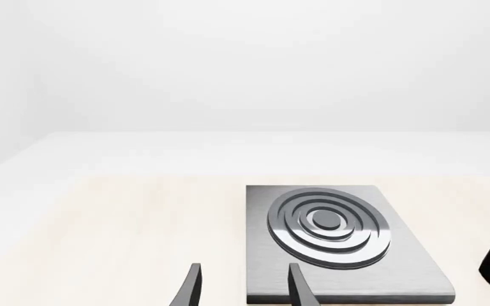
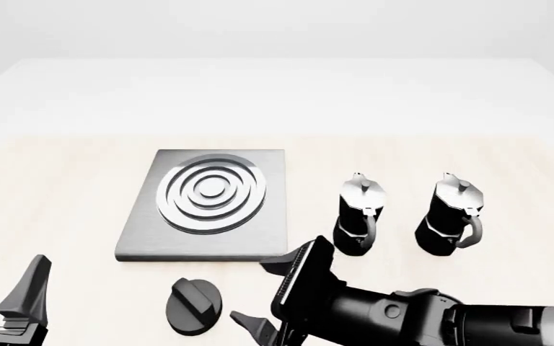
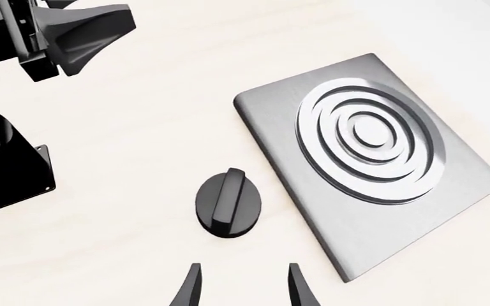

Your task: Turn off the stove.

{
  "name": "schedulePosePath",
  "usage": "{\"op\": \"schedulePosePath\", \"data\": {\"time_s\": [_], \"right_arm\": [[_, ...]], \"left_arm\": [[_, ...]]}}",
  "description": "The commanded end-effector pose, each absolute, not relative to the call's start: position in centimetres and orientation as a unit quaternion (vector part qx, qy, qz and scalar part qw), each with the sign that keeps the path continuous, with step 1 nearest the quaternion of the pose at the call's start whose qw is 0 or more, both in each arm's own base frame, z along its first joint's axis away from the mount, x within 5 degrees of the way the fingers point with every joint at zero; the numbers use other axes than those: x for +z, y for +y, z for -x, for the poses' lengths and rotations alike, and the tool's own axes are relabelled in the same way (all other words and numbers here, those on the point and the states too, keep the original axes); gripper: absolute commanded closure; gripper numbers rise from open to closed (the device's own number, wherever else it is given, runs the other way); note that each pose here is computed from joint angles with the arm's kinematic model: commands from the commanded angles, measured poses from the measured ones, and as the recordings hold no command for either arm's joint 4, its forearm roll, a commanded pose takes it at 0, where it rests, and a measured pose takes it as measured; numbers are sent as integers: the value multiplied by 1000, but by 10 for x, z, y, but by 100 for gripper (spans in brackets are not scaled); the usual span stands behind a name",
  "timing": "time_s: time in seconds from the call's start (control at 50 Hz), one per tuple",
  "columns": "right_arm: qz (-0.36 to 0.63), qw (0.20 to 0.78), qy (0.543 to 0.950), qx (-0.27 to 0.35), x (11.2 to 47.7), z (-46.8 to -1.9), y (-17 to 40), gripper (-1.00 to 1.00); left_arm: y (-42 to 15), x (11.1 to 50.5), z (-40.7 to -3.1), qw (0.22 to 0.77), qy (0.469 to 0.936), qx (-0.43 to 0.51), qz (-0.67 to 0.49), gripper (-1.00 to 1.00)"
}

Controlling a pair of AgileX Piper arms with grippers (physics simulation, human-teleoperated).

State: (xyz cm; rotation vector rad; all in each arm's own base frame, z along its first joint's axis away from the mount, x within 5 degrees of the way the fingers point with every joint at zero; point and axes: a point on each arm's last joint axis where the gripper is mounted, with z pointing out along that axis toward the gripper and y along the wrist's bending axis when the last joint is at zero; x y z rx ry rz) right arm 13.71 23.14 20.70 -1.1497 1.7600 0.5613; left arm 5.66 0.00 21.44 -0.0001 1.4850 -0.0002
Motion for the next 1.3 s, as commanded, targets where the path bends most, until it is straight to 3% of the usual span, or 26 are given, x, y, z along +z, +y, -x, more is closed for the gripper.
{"op": "schedulePosePath", "data": {"time_s": [0.02,1.3], "right_arm": [[476,446,719,239,193,-135,250,-100],[479,396,744,246,123,-152,320,-100]], "left_arm": [[0,214,-57,737,676,0,0,-100],[0,214,-57,737,676,0,0,-100]]}}
